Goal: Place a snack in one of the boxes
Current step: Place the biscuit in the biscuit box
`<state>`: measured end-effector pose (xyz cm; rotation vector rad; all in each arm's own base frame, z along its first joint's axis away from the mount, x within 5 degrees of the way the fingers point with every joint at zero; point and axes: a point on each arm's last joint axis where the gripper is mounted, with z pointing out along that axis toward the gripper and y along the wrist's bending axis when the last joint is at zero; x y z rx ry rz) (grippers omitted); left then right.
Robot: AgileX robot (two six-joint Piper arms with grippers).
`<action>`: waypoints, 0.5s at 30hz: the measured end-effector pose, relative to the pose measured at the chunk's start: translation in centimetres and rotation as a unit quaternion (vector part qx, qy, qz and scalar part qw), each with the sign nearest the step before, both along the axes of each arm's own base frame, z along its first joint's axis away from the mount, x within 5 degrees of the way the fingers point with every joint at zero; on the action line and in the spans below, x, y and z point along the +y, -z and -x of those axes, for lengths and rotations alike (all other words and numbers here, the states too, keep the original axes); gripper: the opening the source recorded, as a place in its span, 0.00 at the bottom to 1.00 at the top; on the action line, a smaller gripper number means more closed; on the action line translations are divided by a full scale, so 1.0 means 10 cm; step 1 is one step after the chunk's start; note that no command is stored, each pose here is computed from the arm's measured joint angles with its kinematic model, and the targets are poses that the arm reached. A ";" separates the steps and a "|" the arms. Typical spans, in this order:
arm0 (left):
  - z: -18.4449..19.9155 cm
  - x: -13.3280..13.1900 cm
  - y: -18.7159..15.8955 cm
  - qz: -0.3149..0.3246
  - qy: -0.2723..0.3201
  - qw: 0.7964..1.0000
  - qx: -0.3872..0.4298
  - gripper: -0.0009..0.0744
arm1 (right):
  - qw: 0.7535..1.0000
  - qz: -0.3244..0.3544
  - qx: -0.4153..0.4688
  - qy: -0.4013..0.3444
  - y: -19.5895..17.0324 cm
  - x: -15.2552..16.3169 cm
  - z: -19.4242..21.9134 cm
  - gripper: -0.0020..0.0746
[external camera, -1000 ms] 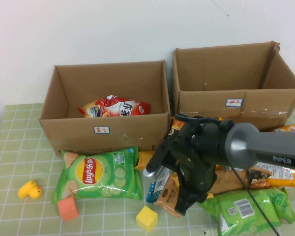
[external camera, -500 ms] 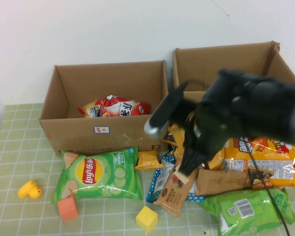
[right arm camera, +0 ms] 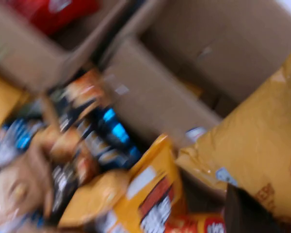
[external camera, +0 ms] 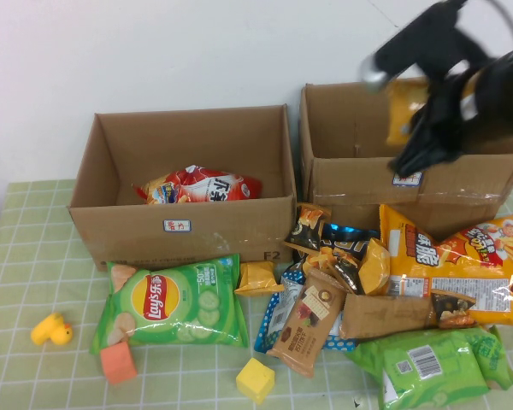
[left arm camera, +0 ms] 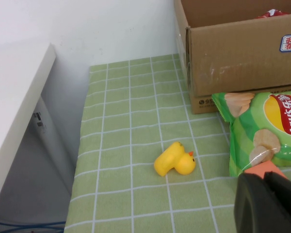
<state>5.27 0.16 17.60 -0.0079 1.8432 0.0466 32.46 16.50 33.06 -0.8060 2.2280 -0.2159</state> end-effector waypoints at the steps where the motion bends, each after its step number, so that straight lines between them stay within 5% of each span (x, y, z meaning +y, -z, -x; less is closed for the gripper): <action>1: 0.00 0.00 0.00 0.000 0.000 1.000 0.000 0.01 | 1.000 -0.016 -0.006 0.011 -0.01 -0.07 -0.06 0.17; 8: 0.00 0.00 0.00 0.000 0.000 1.000 0.000 0.01 | 0.988 -0.114 -0.067 0.081 -0.10 -0.53 -0.58 0.17; 15: 0.00 0.00 0.00 0.001 0.000 1.000 0.000 0.01 | 0.985 -0.126 -0.062 0.103 0.36 -0.60 -1.14 0.17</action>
